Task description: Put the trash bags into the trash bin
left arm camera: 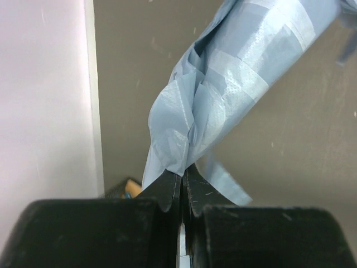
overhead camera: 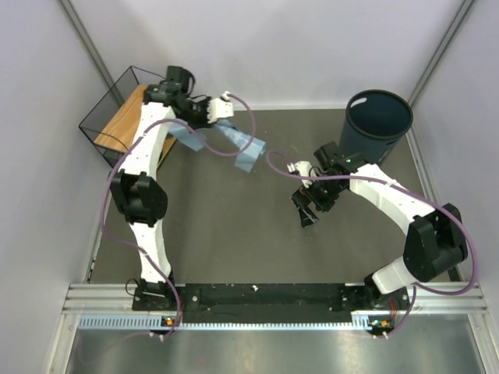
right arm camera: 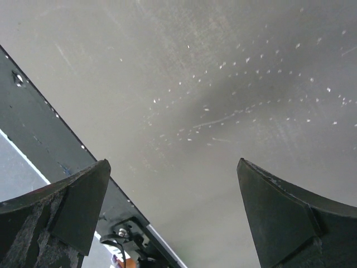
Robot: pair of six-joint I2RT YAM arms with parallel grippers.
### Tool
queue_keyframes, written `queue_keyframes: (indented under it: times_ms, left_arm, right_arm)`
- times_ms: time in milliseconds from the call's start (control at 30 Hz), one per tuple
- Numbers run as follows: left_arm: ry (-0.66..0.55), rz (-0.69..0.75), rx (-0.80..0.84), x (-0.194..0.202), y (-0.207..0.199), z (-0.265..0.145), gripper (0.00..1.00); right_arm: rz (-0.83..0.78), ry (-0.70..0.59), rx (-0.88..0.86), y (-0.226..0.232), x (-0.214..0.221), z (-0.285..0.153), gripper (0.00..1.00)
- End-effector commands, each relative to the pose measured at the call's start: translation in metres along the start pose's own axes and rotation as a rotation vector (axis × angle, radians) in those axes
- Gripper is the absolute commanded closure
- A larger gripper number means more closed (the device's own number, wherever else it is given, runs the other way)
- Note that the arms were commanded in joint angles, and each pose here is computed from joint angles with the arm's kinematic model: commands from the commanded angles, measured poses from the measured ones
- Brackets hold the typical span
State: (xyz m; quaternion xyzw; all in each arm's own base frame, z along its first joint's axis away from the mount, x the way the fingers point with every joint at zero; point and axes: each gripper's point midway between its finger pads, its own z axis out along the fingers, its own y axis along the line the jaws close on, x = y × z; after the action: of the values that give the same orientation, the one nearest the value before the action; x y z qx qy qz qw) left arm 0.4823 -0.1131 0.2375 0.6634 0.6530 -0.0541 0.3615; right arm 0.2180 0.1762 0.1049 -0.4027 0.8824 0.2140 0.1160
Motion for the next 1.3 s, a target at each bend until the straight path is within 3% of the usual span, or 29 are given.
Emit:
queue_keyframes:
  times_ms: [0,233,400,633,967,1067,1200,1267]
  left_arm:
    - [-0.080,0.166,0.017,-0.043,0.002,0.044,1.00]
    - [-0.076,0.283,0.023,-0.055,0.017,0.094,1.00]
    - [-0.029,0.336,0.066,-0.052,0.005,0.086,1.00]
    - [-0.004,0.362,0.031,-0.038,0.019,0.068,1.00]
    - [0.060,0.256,-0.069,0.036,0.058,0.028,1.00]
    - [0.064,0.195,-0.047,0.052,0.051,0.019,1.00]
    - [0.020,0.031,0.043,0.035,0.015,0.016,1.00]
    - [-0.031,-0.055,0.058,0.006,-0.003,0.008,1.00]
  right_arm:
    - [-0.039,-0.072,-0.038,0.007,-0.025,-0.012,0.01]
    - [-0.042,-0.072,-0.023,0.005,-0.025,-0.014,0.01]
    - [-0.042,-0.073,-0.031,0.007,-0.026,-0.016,0.01]
    - [-0.049,-0.085,-0.044,0.007,-0.036,-0.016,0.01]
    - [-0.044,-0.076,-0.022,0.004,-0.032,-0.019,0.01]
    - [-0.041,-0.073,-0.016,0.002,-0.033,-0.020,0.01]
    - [-0.048,-0.087,-0.025,0.003,-0.037,-0.021,0.01]
    - [-0.054,-0.098,-0.030,0.004,-0.040,-0.024,0.01]
